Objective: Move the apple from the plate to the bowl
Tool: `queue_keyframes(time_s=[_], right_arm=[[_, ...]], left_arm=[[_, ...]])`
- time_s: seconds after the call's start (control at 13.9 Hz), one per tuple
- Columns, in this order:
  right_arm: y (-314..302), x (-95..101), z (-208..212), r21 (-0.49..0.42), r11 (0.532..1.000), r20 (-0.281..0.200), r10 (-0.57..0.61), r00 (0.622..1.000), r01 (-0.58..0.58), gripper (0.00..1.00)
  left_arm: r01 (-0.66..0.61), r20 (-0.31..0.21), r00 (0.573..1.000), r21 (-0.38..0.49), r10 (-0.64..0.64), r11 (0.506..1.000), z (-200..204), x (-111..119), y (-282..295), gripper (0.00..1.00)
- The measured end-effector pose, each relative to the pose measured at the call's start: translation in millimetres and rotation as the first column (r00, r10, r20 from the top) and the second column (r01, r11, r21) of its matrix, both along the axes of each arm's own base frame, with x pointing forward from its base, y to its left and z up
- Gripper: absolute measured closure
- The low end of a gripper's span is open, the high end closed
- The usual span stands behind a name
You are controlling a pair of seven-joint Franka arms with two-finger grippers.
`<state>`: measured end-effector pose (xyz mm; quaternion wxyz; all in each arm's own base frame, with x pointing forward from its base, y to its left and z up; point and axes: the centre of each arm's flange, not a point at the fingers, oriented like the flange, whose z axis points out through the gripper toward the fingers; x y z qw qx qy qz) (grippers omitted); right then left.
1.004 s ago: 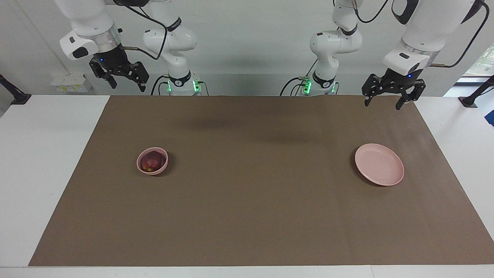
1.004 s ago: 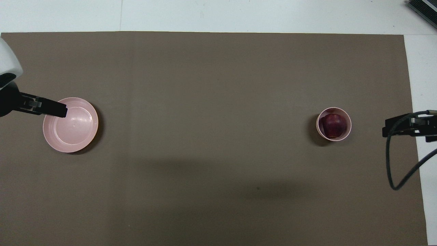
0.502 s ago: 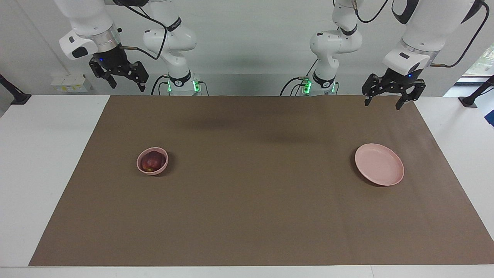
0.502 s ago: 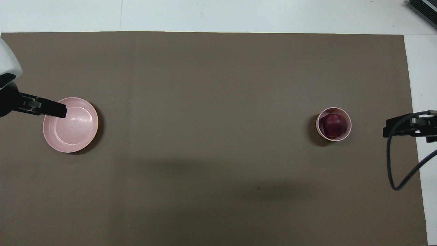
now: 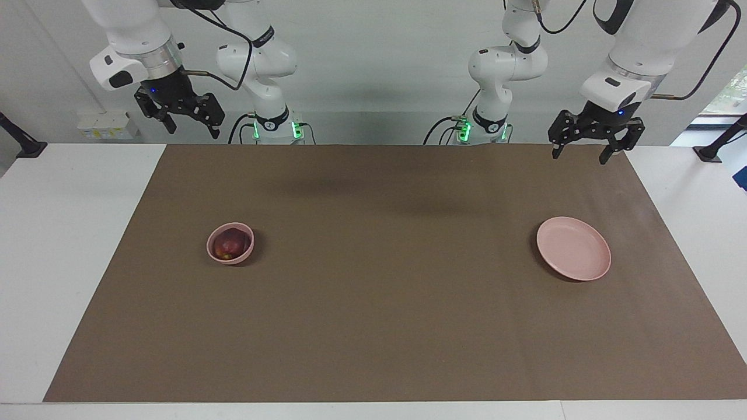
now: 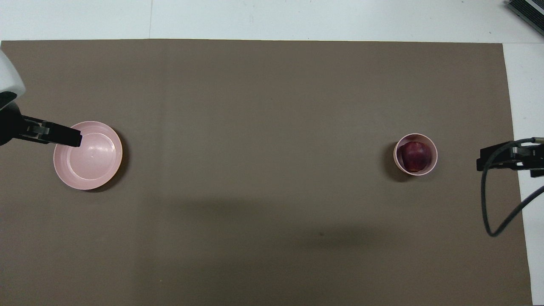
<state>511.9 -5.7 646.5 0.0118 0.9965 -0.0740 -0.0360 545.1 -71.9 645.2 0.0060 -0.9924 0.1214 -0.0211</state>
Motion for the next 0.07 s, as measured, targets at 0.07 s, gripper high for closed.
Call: queue_keyframes(time_s=[0.07], right_arm=[[0.0, 0.0, 0.0, 0.0, 1.0, 0.0, 0.0, 1.0, 0.0, 0.0]], left_arm=[[0.0, 0.0, 1.0, 0.0, 0.0, 1.0, 0.0, 0.0, 0.0, 0.0]])
